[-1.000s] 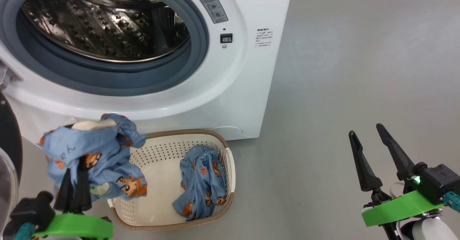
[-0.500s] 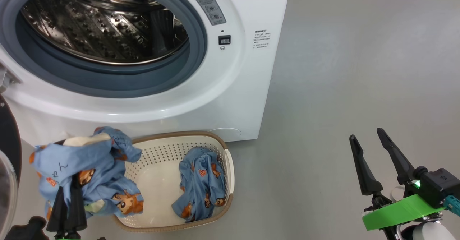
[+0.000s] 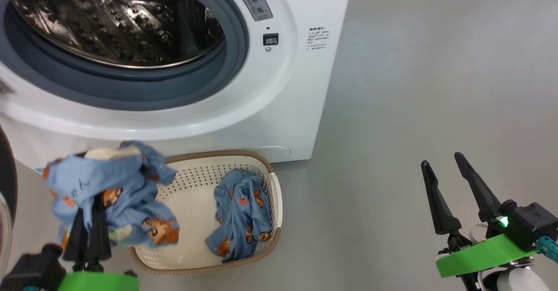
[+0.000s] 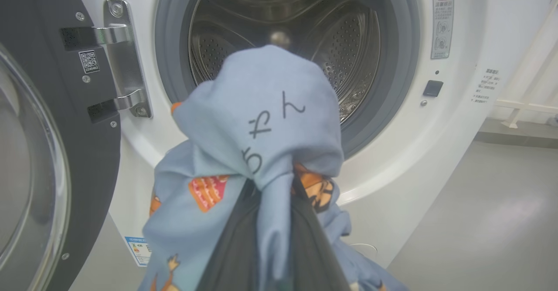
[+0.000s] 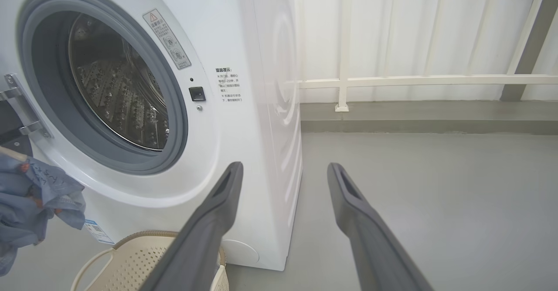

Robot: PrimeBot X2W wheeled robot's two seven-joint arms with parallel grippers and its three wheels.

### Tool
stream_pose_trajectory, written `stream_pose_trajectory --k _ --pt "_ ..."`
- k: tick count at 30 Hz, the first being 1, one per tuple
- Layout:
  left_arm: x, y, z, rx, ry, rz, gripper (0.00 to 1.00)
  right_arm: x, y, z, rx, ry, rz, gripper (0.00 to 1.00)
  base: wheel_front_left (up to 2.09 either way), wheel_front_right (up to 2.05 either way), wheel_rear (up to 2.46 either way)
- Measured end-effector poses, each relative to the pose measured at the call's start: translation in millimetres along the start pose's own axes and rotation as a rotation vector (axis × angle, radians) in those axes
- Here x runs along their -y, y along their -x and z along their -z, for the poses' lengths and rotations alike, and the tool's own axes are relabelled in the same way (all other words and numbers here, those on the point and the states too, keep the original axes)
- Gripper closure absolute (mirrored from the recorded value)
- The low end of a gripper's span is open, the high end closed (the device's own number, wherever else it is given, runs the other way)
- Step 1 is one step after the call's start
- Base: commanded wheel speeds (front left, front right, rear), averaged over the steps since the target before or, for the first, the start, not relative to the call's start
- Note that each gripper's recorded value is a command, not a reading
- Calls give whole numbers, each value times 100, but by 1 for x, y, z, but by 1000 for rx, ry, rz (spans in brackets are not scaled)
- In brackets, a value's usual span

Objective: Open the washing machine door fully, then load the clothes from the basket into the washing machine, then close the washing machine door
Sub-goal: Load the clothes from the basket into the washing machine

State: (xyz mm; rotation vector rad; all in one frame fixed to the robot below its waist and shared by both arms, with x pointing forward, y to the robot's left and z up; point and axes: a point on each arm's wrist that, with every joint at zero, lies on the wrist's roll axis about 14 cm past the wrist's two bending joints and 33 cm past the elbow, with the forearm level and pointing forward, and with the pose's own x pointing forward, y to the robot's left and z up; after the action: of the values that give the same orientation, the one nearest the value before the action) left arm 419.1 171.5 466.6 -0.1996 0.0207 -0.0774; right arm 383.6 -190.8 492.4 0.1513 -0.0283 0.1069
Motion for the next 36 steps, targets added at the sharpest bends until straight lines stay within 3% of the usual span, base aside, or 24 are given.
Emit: stream_pose_trajectory --k 17,36 --pt "14 -106 -8 33 -42 90 100 2 -21 20 -36 -30 26 0 0 0 0" --pt "35 -218 20 -108 -104 144 100 12 -34 34 -59 -46 76 0 0 0 0"
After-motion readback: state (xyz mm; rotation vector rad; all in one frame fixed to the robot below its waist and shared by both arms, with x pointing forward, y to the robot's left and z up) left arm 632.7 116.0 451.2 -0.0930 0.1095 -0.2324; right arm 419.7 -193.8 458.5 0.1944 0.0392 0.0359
